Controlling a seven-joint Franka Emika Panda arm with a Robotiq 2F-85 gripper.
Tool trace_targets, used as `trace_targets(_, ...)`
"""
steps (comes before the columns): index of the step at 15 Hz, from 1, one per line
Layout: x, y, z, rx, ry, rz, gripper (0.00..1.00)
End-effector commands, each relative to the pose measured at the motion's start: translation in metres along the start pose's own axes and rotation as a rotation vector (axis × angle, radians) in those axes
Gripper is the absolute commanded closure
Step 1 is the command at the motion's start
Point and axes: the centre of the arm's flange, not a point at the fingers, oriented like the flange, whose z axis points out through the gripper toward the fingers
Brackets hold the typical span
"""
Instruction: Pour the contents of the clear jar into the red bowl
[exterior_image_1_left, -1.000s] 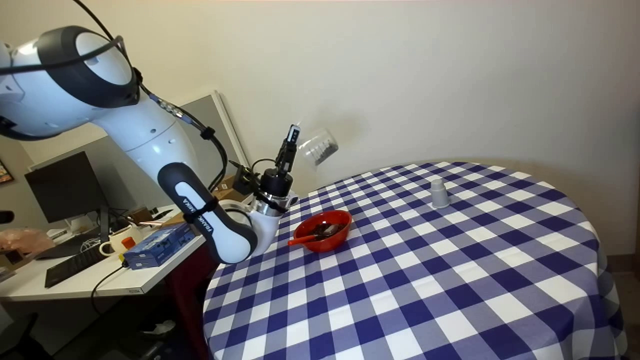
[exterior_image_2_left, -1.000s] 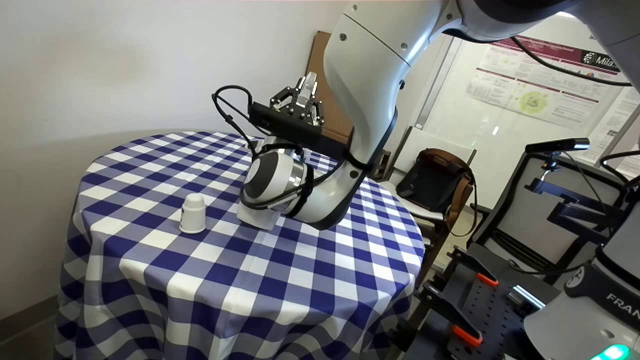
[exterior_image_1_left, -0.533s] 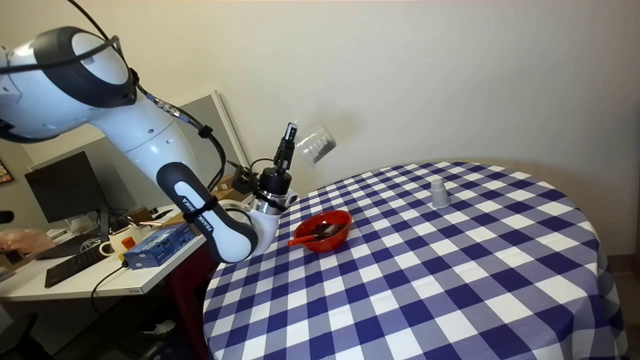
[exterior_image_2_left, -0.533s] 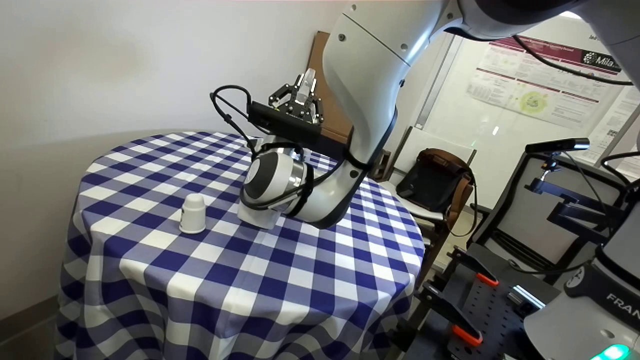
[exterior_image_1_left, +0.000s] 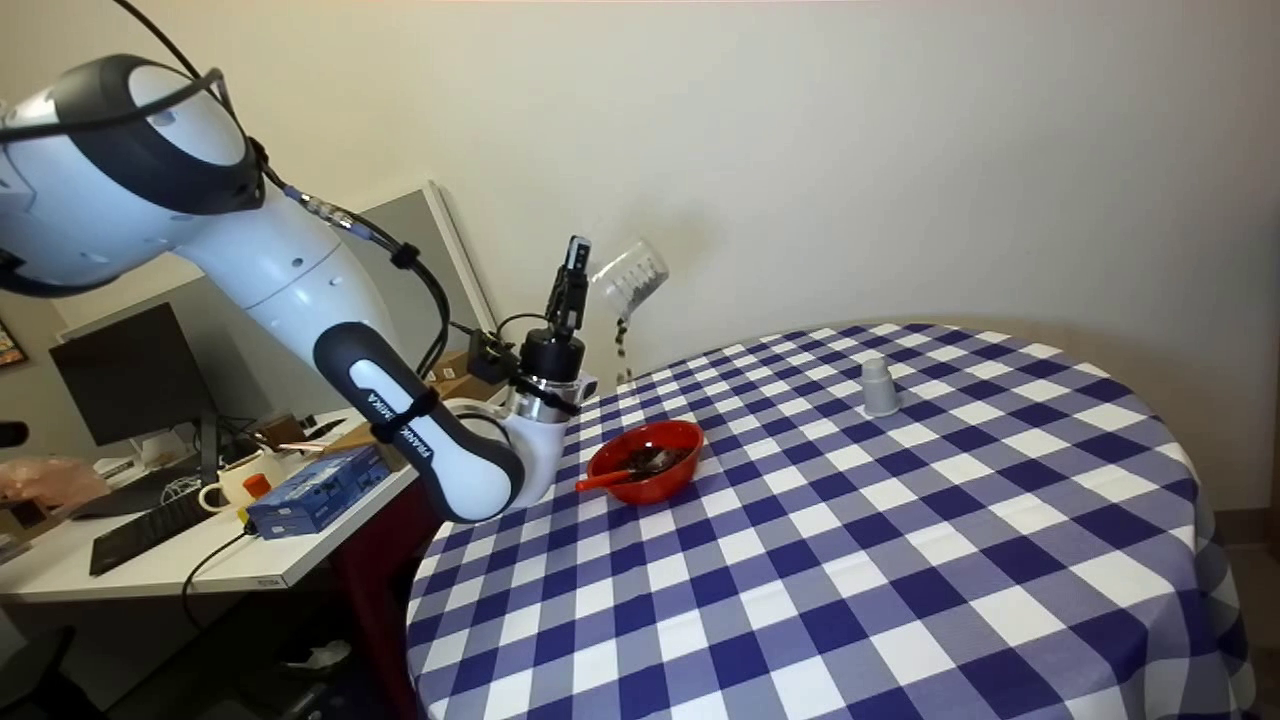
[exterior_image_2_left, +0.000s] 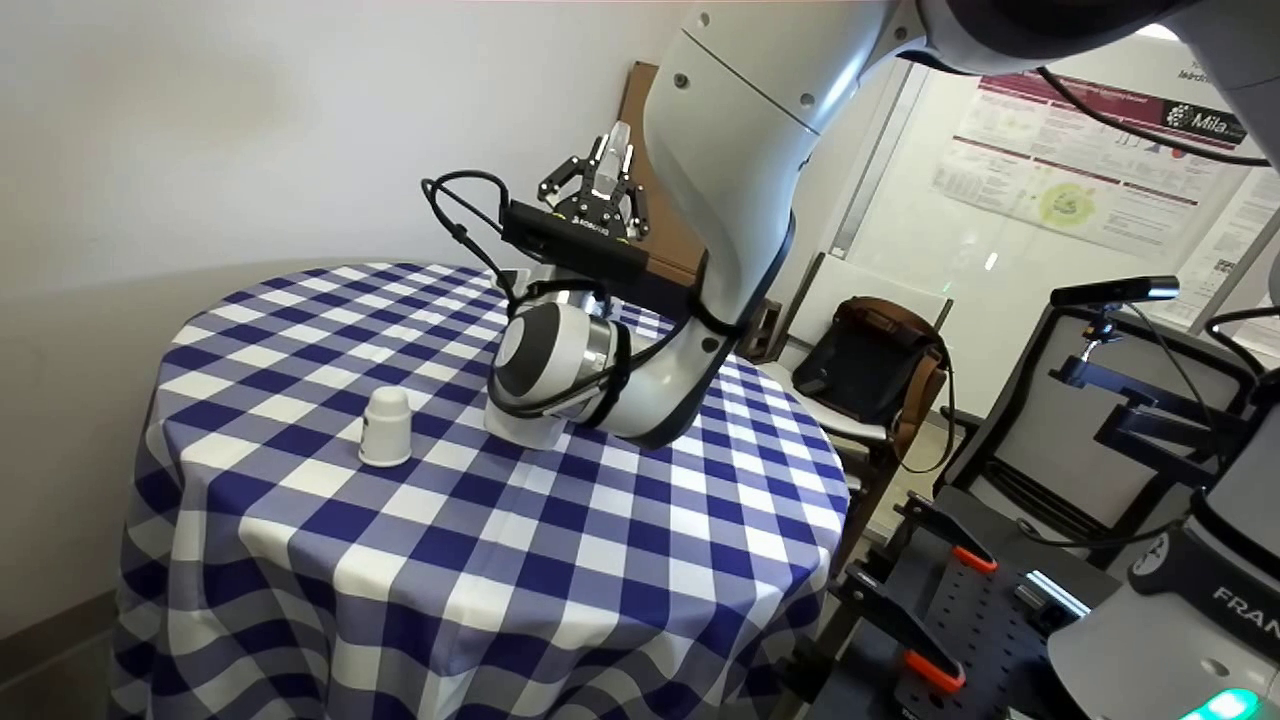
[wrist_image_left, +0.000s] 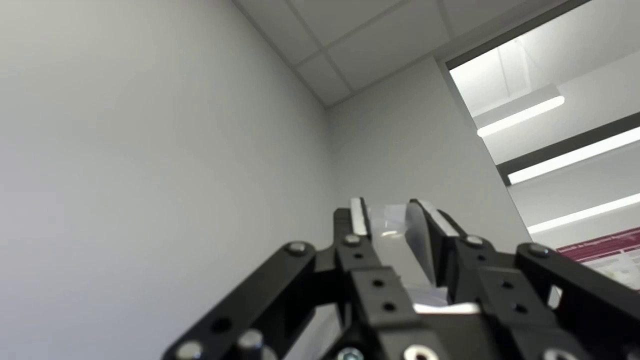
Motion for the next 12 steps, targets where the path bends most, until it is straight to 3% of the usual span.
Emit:
trace_targets(1,-0.0034,-0.0029,-0.0028,-0.017,-0.050,0.021,0.93)
trace_targets(12,0.0008,-0.0068,-0.0047,-0.004,-0.043,0.003,0.93)
